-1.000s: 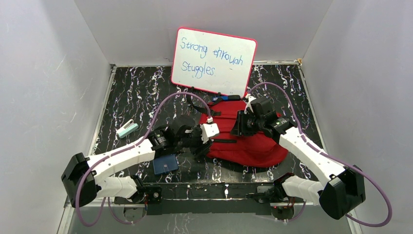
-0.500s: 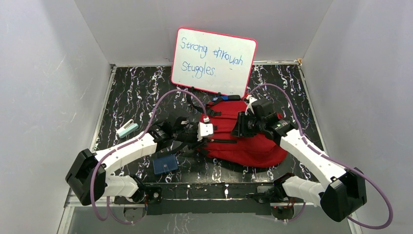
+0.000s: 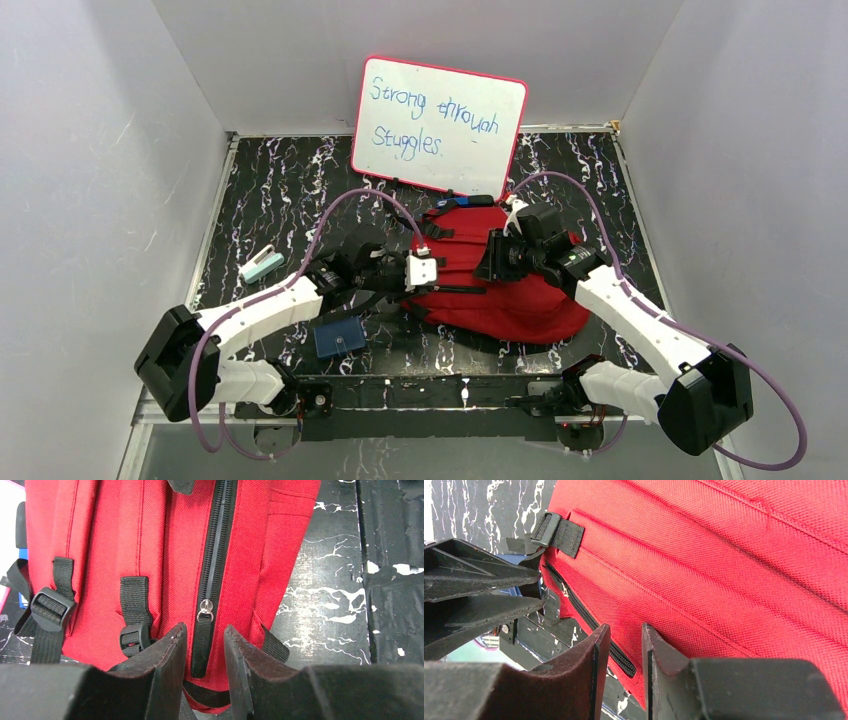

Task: Pack the student bag
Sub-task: Unzip the student bag at the center of the board.

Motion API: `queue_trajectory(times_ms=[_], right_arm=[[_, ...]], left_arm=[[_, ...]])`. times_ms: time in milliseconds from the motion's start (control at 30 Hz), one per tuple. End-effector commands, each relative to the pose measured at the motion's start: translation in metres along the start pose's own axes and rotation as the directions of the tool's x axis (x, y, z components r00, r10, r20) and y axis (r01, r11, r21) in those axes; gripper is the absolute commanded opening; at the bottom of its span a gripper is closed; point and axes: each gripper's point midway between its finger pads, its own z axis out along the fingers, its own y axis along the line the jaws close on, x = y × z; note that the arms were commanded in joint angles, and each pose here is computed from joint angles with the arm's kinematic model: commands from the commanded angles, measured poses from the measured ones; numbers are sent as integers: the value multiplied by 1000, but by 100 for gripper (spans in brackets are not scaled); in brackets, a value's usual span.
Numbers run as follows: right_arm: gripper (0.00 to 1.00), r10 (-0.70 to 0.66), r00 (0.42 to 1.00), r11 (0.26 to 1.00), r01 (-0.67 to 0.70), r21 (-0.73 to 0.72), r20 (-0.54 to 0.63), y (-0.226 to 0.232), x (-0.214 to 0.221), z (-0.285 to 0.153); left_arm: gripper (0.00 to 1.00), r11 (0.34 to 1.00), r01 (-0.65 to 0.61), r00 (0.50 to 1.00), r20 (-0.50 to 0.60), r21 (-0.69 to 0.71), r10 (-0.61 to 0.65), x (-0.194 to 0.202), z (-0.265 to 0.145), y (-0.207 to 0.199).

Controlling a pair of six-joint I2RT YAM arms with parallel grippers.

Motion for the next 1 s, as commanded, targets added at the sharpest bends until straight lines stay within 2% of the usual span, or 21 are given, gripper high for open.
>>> queue_trajectory(times_ms=[0, 233, 400, 533, 767, 933, 967], right_arm=[[38, -3, 1000, 1000, 3, 0, 7, -2, 3, 0], [38, -1, 1000, 1000, 1, -1, 8, -2, 3, 0], [39, -1, 1000, 1000, 1, -2, 10, -2, 3, -1], [39, 3, 1000, 1000, -3, 0, 9, -3, 4, -1], [39, 9, 1000, 1000, -9, 0, 10, -4, 6, -1], [38, 9, 1000, 1000, -9, 1, 8, -3, 6, -1], [38, 9, 1000, 1000, -9, 1, 7, -3, 6, -1]], left_arm=[[33, 999, -33, 999, 21, -10, 33, -6, 1, 5], [37, 999, 2, 1000, -21, 52, -1, 7, 7, -5], [42, 1000, 1, 998, -58, 29, 0, 17, 12, 1], [41, 1000, 4, 995, -101, 11, -3, 27, 15, 7], [26, 1000, 7, 987, -159, 3, -7, 39, 13, 7], [2, 999, 30, 975, -222, -16, -33, 47, 10, 12], [0, 999, 37, 971, -236, -12, -39, 48, 9, 12]])
